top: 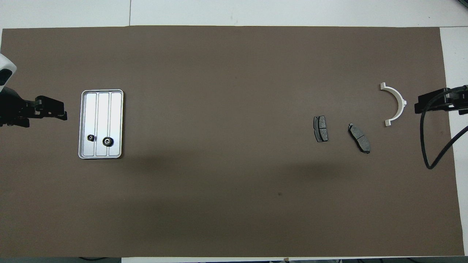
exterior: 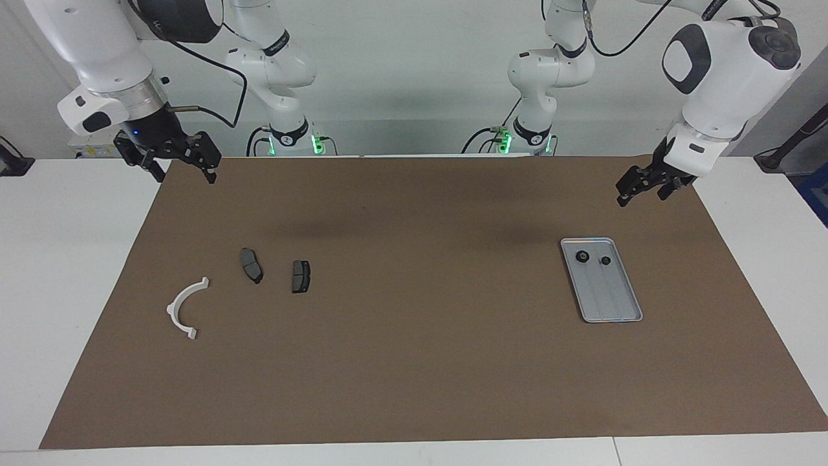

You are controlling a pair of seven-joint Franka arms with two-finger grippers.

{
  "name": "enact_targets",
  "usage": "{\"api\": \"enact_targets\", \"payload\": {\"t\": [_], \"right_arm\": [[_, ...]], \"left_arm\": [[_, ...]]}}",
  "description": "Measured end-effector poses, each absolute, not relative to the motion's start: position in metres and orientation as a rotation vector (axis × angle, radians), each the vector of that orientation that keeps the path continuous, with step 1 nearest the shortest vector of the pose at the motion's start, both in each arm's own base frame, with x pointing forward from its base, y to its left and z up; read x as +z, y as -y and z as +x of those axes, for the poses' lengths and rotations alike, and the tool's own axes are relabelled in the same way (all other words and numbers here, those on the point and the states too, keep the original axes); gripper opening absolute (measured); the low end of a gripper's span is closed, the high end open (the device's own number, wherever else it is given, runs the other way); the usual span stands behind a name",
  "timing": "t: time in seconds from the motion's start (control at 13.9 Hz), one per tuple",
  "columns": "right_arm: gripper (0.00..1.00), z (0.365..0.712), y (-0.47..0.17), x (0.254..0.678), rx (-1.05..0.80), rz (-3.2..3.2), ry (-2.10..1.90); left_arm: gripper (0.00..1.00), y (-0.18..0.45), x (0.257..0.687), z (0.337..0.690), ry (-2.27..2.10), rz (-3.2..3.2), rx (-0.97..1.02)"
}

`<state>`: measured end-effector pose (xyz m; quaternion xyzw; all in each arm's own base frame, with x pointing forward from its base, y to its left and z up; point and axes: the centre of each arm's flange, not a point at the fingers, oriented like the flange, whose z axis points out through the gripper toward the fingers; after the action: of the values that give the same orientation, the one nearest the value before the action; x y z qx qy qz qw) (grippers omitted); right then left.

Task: Pick bearing gear from pile to tray

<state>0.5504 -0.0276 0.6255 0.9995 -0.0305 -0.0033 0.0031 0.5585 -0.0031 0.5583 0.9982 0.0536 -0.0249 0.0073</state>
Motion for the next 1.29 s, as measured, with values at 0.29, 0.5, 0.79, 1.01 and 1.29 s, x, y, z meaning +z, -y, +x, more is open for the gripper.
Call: {"api": "enact_targets", "payload": {"t": [0.29, 0.5, 0.79, 1.01, 1.29], "right_arm": [[1.00, 0.5504, 0.0283, 0.6254, -0.010, 3.134, 0.097], [0.99, 0.5508, 0.0283, 0.6254, -0.006, 3.134, 0.097], [1.00, 0.5518, 0.0245, 0.6251, 0.001, 3.134, 0.086], [1.00, 0.5518, 0.0240, 0.6251, 0.001, 3.134, 0.085], [1.00, 0.5519, 0.0213, 0.6250, 0.000, 3.135, 0.077]], "left_arm": [[1.00, 0.0013, 0.5581, 0.5583, -0.173, 3.121, -0.081], [1.00, -0.0006, 0.5594, 0.5586, -0.178, 3.121, -0.077], [1.00, -0.0028, 0.5597, 0.5586, -0.184, 3.120, -0.076], [1.00, 0.0012, 0.5597, 0.5586, -0.173, 3.121, -0.077], [1.00, 0.0057, 0.5597, 0.5586, -0.160, 3.122, -0.076]]}}
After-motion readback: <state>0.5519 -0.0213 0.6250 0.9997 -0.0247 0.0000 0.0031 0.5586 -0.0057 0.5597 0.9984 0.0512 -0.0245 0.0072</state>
